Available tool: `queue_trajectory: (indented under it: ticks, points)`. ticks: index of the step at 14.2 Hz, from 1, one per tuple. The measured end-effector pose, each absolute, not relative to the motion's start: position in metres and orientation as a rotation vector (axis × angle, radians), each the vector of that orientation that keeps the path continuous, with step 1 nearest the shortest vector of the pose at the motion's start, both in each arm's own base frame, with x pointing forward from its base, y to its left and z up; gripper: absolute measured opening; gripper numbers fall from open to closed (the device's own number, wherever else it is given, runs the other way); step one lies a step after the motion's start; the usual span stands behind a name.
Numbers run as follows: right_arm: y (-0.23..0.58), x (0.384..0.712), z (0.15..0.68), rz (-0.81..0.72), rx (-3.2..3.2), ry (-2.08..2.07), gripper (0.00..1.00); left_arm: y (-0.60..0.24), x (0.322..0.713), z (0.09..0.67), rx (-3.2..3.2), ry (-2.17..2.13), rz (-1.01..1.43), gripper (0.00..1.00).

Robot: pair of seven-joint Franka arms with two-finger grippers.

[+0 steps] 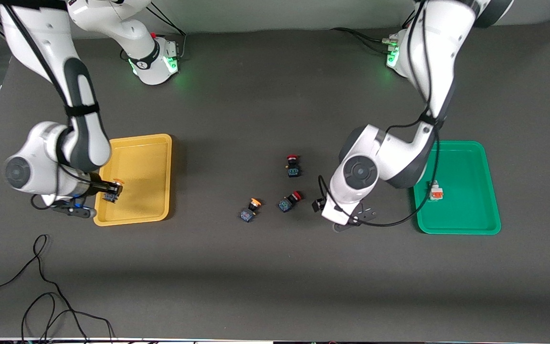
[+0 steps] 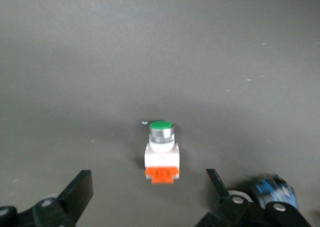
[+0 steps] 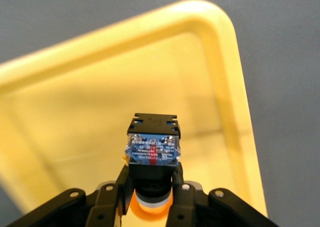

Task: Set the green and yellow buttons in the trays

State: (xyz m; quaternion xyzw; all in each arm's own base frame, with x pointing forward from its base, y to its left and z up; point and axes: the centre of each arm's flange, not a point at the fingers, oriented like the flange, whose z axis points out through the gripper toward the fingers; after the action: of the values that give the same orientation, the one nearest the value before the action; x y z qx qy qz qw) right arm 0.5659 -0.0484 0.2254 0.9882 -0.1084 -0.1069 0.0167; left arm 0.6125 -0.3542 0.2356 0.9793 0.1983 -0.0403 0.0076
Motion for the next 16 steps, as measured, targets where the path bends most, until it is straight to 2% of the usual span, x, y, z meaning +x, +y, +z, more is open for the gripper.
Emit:
queue_trajectory:
  ticks: [2,3,5,6,7,8,9,12,16]
  points:
    - [-0.051,0.564,0.208,-0.356,3.053,-0.284,0.34,-0.354,0.613,0.208,3.048,0.665,-0.127,1.00]
    - [-0.051,0.565,0.208,-0.353,3.052,-0.276,0.39,-0.355,0.613,0.199,3.042,0.680,-0.126,1.00]
    - [-0.042,0.577,0.222,-0.340,3.068,-0.262,0.58,-0.361,0.609,0.187,3.041,0.688,-0.133,1.00]
    - [-0.031,0.587,0.236,-0.352,3.091,-0.259,0.69,-0.364,0.607,0.183,3.043,0.689,-0.140,0.95]
    - [-0.015,0.600,0.253,-0.346,3.131,-0.268,0.78,-0.366,0.605,0.180,3.043,0.691,-0.147,0.95]
    - [0.013,0.616,0.272,-0.322,3.189,-0.299,0.89,-0.368,0.604,0.180,3.042,0.693,-0.150,0.88]
    - [0.045,0.629,0.287,-0.292,3.234,-0.357,0.99,-0.368,0.605,0.181,3.040,0.694,-0.149,0.74]
    - [0.161,0.655,0.308,-0.253,3.252,-0.604,1.00,-0.365,0.610,0.188,3.045,0.703,-0.155,0.41]
    - [0.273,0.663,0.260,-0.322,3.184,-0.858,1.00,-0.324,0.632,0.238,3.072,0.647,-0.254,0.41]
